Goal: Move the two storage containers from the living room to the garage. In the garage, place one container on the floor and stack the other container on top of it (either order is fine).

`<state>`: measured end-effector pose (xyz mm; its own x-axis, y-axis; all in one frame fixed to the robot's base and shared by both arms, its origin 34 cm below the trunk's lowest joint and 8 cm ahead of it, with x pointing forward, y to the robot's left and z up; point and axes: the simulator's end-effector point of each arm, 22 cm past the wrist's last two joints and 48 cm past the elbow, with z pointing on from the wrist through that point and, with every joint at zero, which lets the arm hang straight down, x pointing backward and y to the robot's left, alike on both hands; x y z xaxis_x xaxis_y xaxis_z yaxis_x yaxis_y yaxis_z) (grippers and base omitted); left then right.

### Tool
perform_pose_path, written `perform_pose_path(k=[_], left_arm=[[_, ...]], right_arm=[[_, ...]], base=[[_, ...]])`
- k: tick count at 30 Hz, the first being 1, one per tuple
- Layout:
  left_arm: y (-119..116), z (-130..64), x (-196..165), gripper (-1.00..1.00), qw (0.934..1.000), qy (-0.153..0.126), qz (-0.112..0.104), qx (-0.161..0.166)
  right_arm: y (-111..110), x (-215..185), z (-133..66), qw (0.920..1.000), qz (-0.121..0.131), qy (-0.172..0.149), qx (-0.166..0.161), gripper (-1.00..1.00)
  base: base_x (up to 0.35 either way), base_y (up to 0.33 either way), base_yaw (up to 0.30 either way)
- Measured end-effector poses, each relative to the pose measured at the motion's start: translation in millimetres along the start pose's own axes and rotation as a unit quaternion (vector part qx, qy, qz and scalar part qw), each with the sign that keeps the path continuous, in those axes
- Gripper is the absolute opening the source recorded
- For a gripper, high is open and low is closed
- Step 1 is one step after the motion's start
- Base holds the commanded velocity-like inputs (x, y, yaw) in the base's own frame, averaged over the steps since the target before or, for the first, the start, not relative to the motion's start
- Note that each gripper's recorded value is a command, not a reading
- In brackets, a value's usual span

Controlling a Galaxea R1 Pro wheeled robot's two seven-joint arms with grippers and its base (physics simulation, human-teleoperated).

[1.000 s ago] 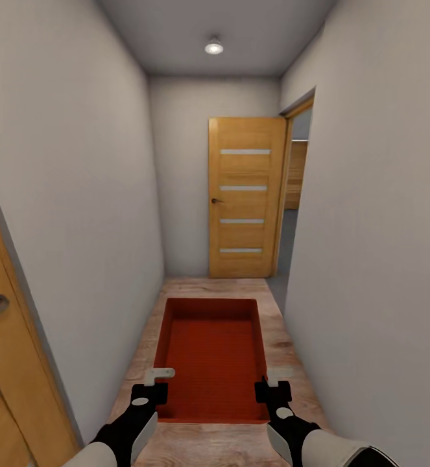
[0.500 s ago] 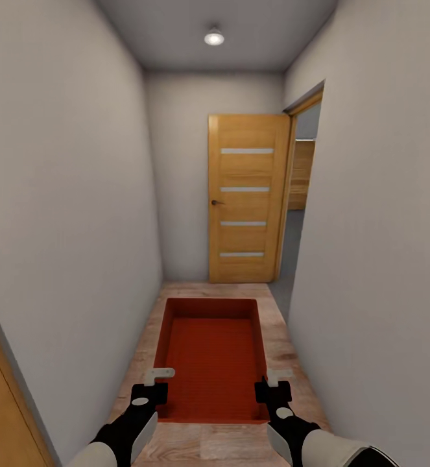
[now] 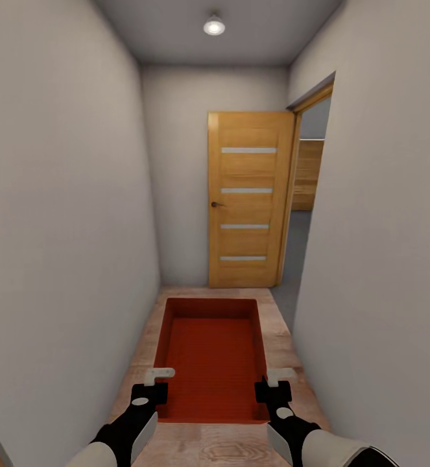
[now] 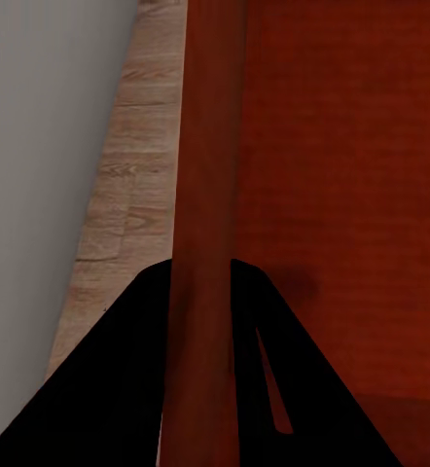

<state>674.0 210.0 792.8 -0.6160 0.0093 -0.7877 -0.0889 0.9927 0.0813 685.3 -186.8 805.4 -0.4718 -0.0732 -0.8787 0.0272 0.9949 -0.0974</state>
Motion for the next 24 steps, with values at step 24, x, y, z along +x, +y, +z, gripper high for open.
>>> perform_pose_path(k=[24], left_arm=[[0.1, 0.0, -0.4, -1.00, 1.0000, 0.000, 0.000, 0.000]], right_arm=[[0.1, 0.0, 0.0, 1.0000, 0.001, 0.000, 0.000, -1.00]], base=[[0.325, 0.000, 0.000]])
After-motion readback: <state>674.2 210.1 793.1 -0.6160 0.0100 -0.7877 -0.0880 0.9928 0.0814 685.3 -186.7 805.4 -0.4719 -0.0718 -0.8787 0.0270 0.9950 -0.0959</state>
